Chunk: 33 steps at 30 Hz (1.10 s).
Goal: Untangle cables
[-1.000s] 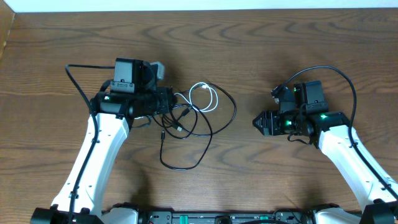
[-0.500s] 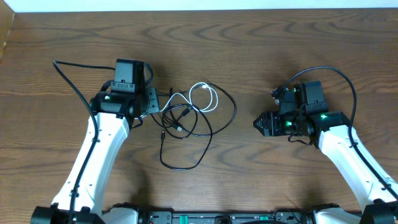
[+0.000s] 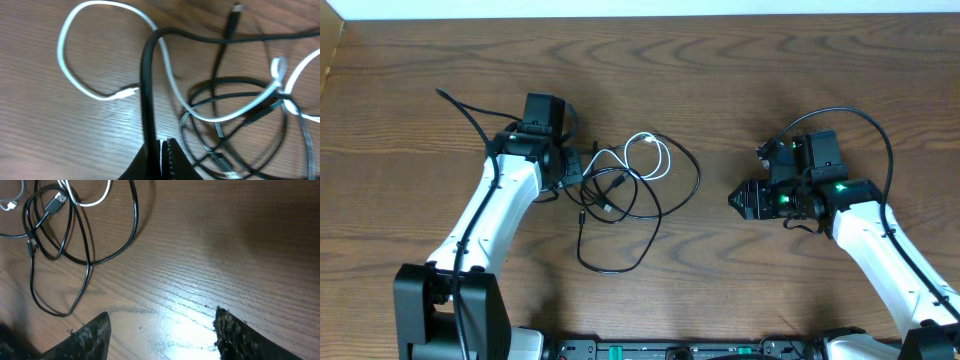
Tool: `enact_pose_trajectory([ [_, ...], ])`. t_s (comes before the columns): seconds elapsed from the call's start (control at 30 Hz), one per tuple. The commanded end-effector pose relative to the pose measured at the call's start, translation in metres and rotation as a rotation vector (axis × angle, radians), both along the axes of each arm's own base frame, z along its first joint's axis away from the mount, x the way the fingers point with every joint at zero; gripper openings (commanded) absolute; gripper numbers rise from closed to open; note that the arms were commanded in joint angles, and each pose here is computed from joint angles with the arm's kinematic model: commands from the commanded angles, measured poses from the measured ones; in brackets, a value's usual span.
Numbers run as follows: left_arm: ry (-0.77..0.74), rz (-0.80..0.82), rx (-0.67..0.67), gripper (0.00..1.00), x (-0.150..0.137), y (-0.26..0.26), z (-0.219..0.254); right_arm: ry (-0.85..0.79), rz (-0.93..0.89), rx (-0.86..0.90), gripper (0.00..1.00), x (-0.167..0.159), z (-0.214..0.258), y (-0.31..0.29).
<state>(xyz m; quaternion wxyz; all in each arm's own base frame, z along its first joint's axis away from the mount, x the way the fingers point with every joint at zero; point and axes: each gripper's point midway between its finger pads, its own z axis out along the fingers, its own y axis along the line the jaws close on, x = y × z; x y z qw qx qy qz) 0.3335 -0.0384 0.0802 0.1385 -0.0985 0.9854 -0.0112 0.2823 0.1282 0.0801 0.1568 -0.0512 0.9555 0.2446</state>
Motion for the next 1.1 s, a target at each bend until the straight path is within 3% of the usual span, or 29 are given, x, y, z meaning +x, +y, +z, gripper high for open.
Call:
enact_pose_trajectory([
  [0.0, -0.030, -0.039, -0.152, 0.07, 0.006, -0.027, 0.016, 0.007, 0.013, -0.006, 0.63, -0.003, -0.003, 0.001],
  [0.1, -0.094, -0.143, -0.424, 0.07, 0.007, -0.074, 0.061, 0.007, 0.014, -0.006, 0.64, -0.003, -0.003, 0.001],
  [0.17, -0.230, -0.293, -0.664, 0.07, 0.008, -0.112, 0.125, 0.006, 0.014, -0.006, 0.64, -0.003, -0.003, 0.001],
  [0.33, -0.501, -0.556, -0.877, 0.07, -0.011, -0.143, 0.226, 0.005, 0.021, 0.013, 0.65, -0.003, -0.002, 0.004],
  [0.43, -0.615, -0.644, -0.898, 0.06, -0.028, -0.145, 0.262, 0.001, 0.021, 0.013, 0.65, -0.002, -0.001, 0.004],
  [0.6, -0.690, -0.657, -0.865, 0.08, -0.041, -0.141, 0.282, -0.010, 0.010, 0.026, 0.66, 0.002, 0.001, 0.006],
  [0.83, -0.651, -0.720, -0.943, 0.07, -0.055, -0.149, 0.285, -0.039, 0.019, 0.050, 0.66, 0.007, 0.006, 0.010],
  [1.07, -0.597, -0.693, -0.954, 0.07, -0.050, -0.150, 0.272, -0.185, 0.167, 0.154, 0.75, 0.017, 0.029, 0.042],
])
